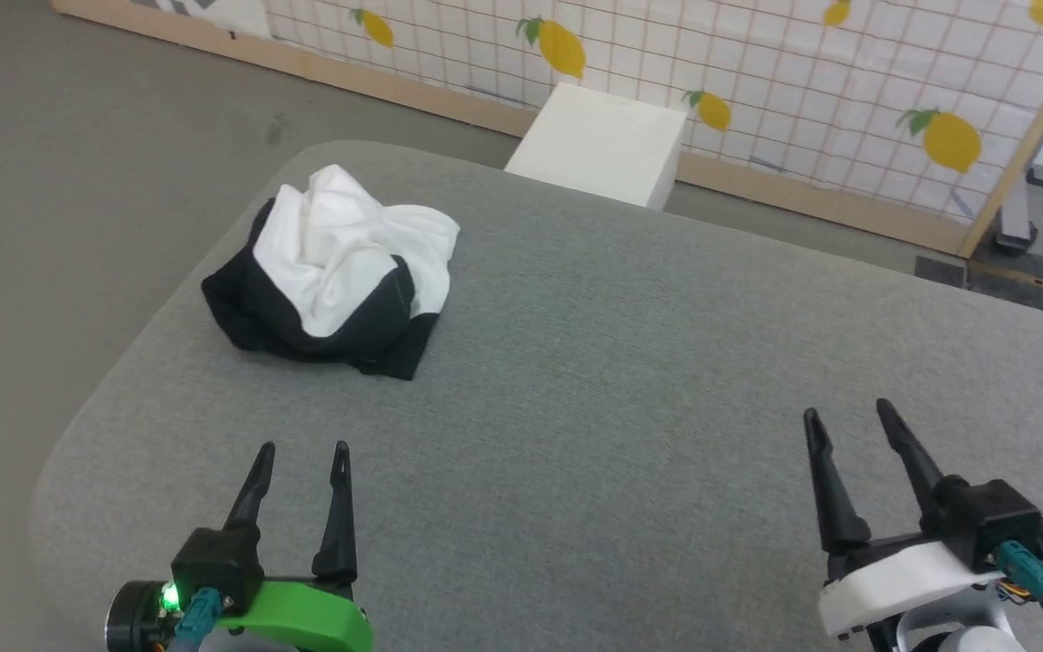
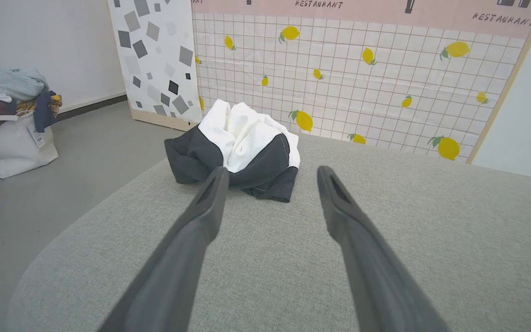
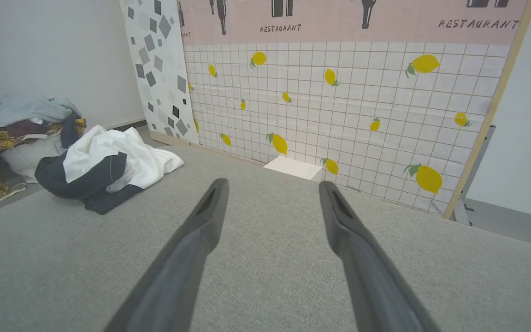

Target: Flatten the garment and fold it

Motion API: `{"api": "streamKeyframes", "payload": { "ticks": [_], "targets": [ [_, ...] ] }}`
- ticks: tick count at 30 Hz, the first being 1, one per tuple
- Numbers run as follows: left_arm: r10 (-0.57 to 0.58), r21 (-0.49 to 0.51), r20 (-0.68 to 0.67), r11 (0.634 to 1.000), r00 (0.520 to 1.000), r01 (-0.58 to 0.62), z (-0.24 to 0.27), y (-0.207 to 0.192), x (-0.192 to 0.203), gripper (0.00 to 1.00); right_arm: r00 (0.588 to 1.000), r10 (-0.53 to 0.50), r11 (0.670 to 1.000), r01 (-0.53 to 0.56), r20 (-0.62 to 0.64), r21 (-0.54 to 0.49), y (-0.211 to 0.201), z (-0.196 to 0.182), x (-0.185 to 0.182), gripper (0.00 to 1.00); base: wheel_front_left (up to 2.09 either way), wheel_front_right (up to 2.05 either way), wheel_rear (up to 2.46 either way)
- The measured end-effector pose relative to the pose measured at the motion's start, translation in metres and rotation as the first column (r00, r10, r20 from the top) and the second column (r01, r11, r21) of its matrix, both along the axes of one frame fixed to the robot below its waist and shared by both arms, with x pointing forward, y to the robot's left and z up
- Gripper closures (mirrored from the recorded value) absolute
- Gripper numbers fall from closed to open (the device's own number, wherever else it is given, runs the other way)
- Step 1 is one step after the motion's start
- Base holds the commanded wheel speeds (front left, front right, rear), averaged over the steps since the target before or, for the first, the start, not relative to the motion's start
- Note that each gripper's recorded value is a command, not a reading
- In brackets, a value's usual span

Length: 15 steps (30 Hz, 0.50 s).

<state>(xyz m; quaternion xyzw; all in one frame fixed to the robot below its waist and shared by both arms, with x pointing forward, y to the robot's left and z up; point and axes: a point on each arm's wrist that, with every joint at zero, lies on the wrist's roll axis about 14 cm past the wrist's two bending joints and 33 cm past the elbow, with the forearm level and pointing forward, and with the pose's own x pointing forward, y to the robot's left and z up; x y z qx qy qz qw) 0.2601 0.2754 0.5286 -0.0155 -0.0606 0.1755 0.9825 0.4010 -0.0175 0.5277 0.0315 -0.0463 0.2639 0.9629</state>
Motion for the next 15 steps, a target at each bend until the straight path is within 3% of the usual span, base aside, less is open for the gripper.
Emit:
{"api": "streamKeyframes", "payload": {
  "ticks": [15],
  "targets": [
    [0.082,-0.007,0.018,0.997,0.996,-0.082,-0.003,0.017,-0.034,0.0,0.992,0.123,0.992,-0.123,0.013,0.008,0.043,0.001,-0.008,0.0,0.0,0.0,0.0]
  ]
}}
